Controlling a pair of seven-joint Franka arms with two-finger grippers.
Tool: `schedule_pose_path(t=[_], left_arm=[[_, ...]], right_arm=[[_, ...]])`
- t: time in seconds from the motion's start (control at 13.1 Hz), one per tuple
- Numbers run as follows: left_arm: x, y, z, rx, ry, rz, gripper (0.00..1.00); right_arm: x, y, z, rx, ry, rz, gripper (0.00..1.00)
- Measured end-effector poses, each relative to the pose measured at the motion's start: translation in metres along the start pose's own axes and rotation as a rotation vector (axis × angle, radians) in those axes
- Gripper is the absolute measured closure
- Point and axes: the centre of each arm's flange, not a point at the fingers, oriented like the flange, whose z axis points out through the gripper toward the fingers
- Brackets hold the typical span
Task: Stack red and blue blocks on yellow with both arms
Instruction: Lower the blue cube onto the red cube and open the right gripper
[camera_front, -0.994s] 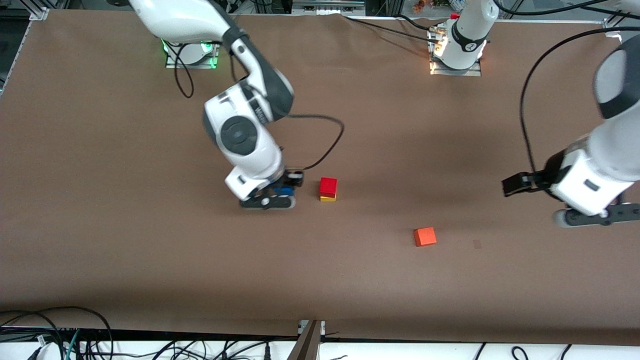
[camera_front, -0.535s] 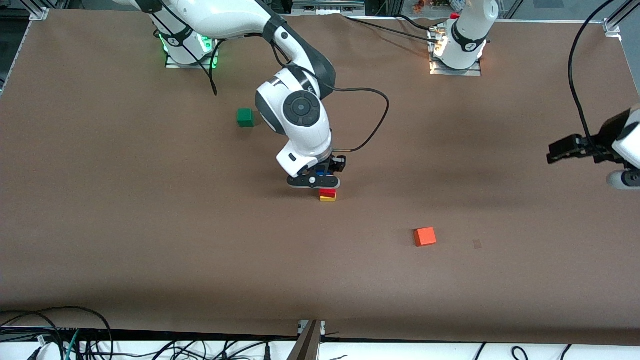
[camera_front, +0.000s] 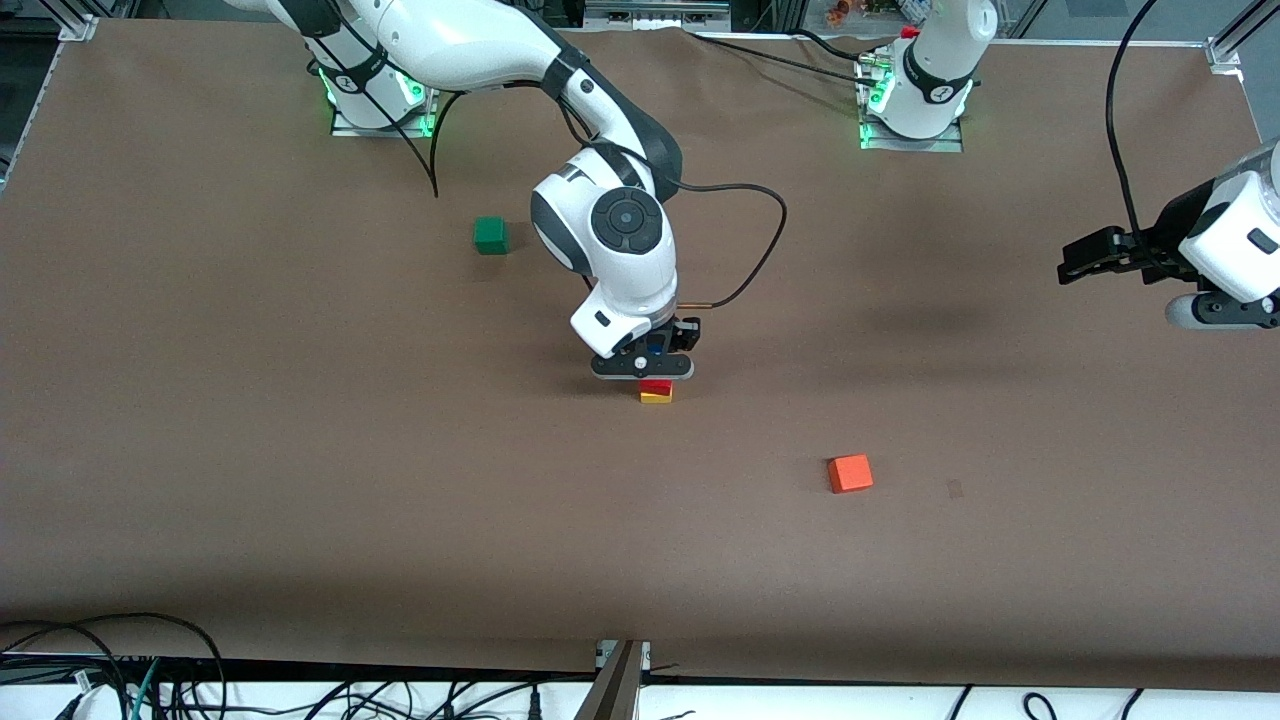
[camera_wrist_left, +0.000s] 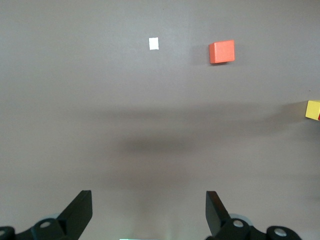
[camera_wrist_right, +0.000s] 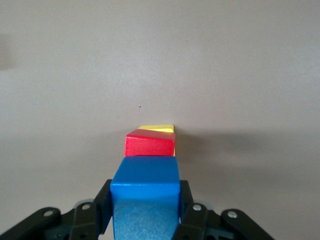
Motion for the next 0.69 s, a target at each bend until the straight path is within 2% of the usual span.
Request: schedule_pose_path(t=[0.69], left_arm=[[0.0018,-0.0068,0.0024,-0.001,0.003,-0.01,0.0]], right_arm=[[-0.005,-0.0056,0.0065,-0.007,0.01,0.02,0.45]])
